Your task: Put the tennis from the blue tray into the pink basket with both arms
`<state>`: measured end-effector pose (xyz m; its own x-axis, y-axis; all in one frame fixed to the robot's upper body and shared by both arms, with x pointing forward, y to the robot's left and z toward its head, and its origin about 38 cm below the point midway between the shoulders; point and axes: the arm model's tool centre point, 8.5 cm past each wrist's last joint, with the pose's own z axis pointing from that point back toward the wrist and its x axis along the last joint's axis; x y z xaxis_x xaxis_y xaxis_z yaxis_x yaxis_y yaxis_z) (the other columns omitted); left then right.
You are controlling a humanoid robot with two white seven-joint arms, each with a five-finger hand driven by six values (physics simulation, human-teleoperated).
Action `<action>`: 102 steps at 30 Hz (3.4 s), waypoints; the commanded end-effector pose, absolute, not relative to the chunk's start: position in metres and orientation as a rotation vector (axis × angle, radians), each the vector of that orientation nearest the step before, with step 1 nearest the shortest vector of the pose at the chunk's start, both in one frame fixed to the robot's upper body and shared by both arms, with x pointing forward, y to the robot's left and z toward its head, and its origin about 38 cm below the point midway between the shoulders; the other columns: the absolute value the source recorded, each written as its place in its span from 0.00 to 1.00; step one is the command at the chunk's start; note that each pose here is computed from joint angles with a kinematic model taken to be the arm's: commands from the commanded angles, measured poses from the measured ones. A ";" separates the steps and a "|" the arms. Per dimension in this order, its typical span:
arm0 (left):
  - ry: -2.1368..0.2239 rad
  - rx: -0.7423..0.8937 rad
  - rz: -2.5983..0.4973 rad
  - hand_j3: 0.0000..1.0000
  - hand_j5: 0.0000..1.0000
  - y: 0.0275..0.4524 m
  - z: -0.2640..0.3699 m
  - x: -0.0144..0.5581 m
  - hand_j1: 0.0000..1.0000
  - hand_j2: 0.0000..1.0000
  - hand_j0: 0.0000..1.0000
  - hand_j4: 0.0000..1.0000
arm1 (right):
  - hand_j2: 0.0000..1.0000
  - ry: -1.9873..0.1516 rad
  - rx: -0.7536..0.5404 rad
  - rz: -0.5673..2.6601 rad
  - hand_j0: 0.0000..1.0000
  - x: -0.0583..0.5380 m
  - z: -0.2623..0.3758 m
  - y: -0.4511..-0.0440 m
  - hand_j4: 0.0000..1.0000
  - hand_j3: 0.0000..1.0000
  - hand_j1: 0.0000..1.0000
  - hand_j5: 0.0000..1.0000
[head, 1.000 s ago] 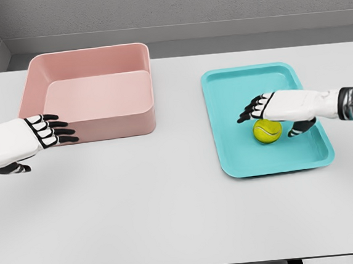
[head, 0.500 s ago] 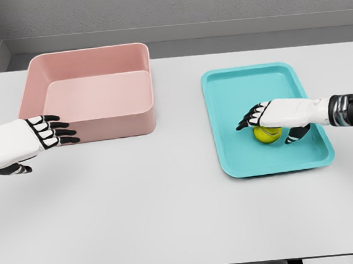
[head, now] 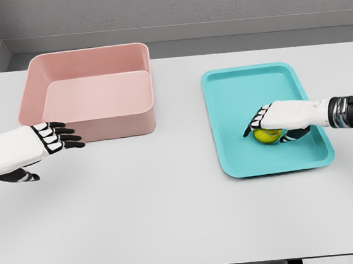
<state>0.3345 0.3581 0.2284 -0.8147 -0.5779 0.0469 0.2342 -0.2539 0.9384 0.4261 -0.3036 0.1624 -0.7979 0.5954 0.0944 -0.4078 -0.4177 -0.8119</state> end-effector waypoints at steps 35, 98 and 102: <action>-1.438 0.440 -2.105 1.00 1.00 0.372 0.229 0.334 1.00 1.00 1.00 1.00 | 0.42 -1.451 -0.300 2.356 0.42 0.399 0.220 -0.241 0.42 0.42 0.42 0.42; -1.428 0.442 -2.111 1.00 1.00 0.373 0.229 0.334 1.00 1.00 1.00 1.00 | 0.99 -1.625 0.019 2.487 0.99 0.390 0.155 -0.032 0.99 0.99 0.99 0.99; -1.427 0.443 -2.110 1.00 1.00 0.374 0.229 0.334 1.00 1.00 1.00 1.00 | 0.99 -1.741 -0.106 2.467 0.99 0.388 0.195 -0.051 0.99 0.99 0.99 0.99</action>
<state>0.3339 0.3732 0.2285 -0.7970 -0.6033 0.0289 0.2539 -0.2912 0.9223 0.3868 -0.0438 0.1754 -0.9904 0.1299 0.0475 -0.0924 -0.3654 -0.9262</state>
